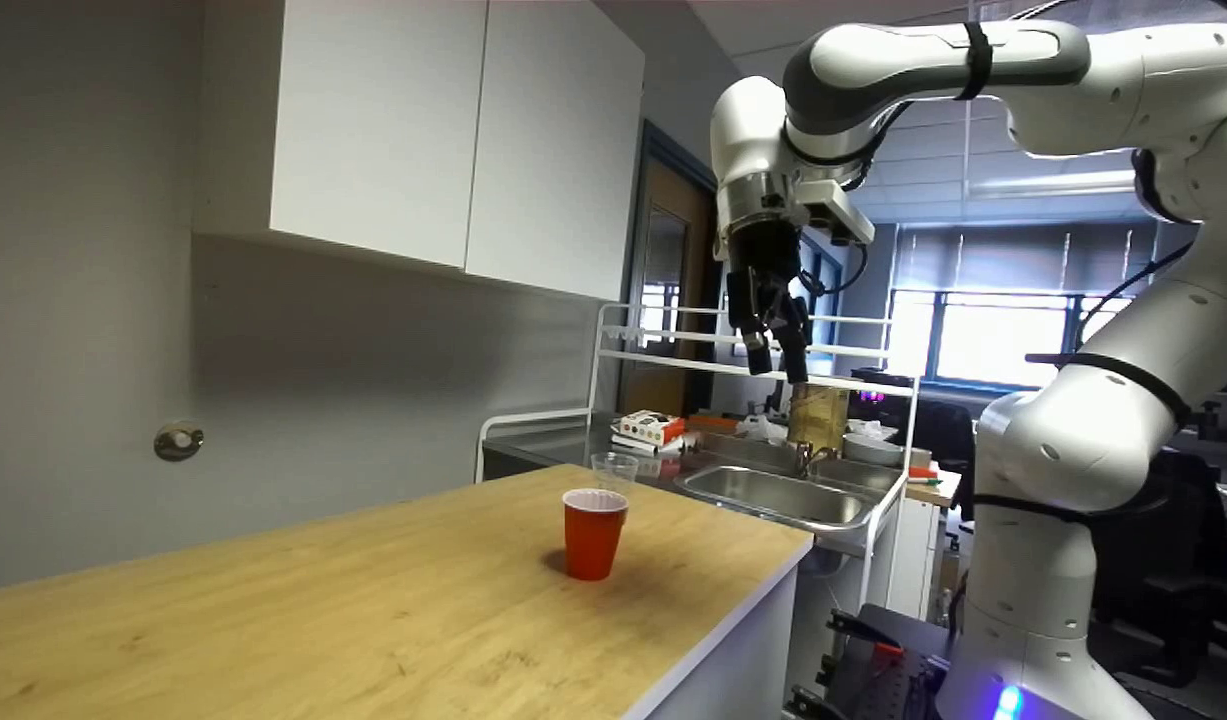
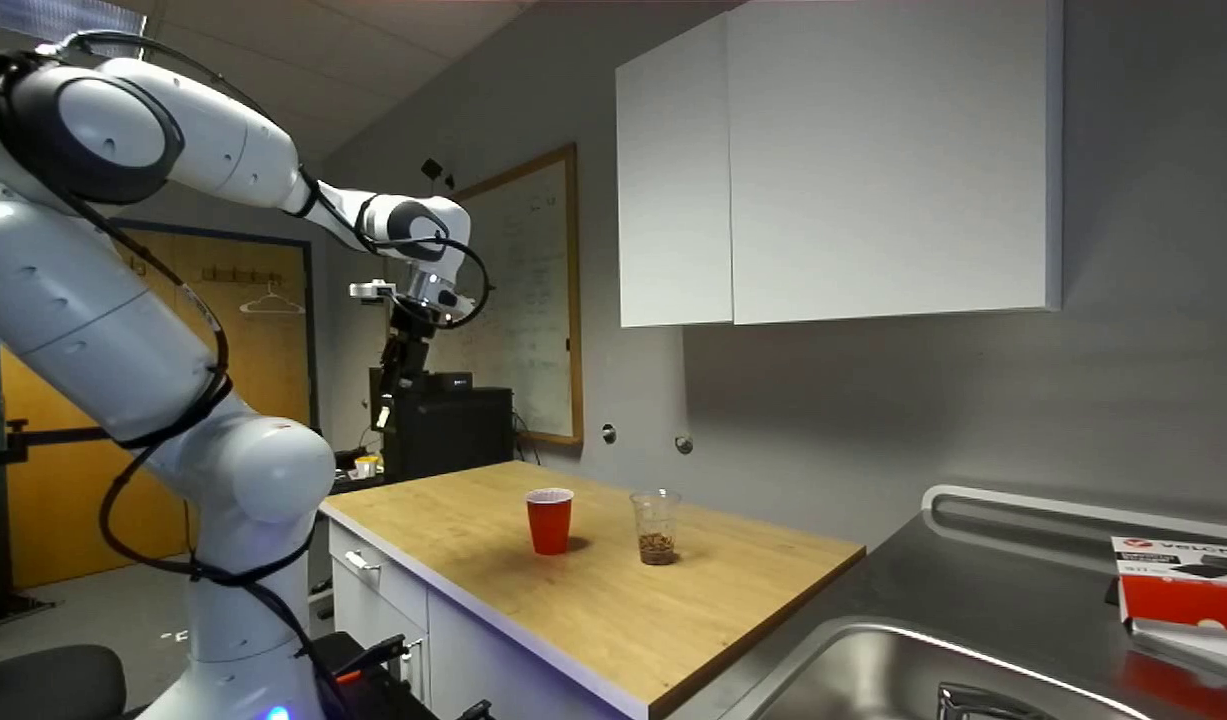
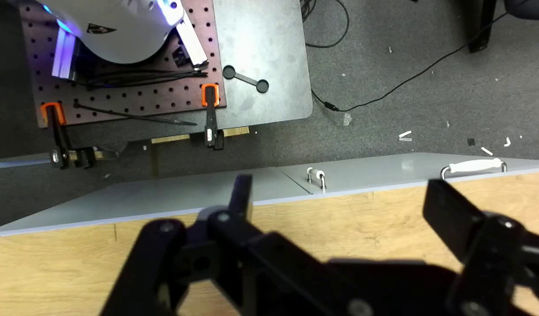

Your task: Pour the contents of the clear cup into the red cup

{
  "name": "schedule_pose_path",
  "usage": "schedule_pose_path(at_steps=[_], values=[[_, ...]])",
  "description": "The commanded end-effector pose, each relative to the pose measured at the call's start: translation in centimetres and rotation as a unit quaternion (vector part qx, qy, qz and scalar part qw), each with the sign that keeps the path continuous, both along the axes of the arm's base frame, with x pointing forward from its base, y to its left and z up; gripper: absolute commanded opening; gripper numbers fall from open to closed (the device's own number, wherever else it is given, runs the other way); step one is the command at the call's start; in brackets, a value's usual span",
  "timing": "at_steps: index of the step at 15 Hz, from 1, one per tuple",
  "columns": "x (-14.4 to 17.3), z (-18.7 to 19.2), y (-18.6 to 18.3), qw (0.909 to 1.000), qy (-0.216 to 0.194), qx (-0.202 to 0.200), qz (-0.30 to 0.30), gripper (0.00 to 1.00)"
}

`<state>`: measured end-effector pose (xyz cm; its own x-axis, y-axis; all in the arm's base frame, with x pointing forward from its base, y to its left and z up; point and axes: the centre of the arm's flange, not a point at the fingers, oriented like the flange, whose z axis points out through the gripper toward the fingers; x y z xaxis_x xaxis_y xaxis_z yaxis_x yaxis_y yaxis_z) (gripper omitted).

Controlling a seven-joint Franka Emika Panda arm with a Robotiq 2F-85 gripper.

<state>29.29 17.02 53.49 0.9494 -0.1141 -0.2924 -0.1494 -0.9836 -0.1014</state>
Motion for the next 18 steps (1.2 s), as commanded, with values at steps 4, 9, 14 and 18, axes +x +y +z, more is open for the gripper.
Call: schedule_pose_path(at_steps=[4,9,14,18], values=[[0.0,0.0,0.0,1.0,0.0,0.0,0.0,1.0],[1.7,-0.5,-1.5,0.999,-0.01,-0.012,-0.042,1.0],[7.0,-1.0,-6.3,0.9851,-0.072,-0.036,-0.152,1.0],[12.1,-1.6,-11.4,0.9592,-0.12,-0.063,-0.248,1.0]])
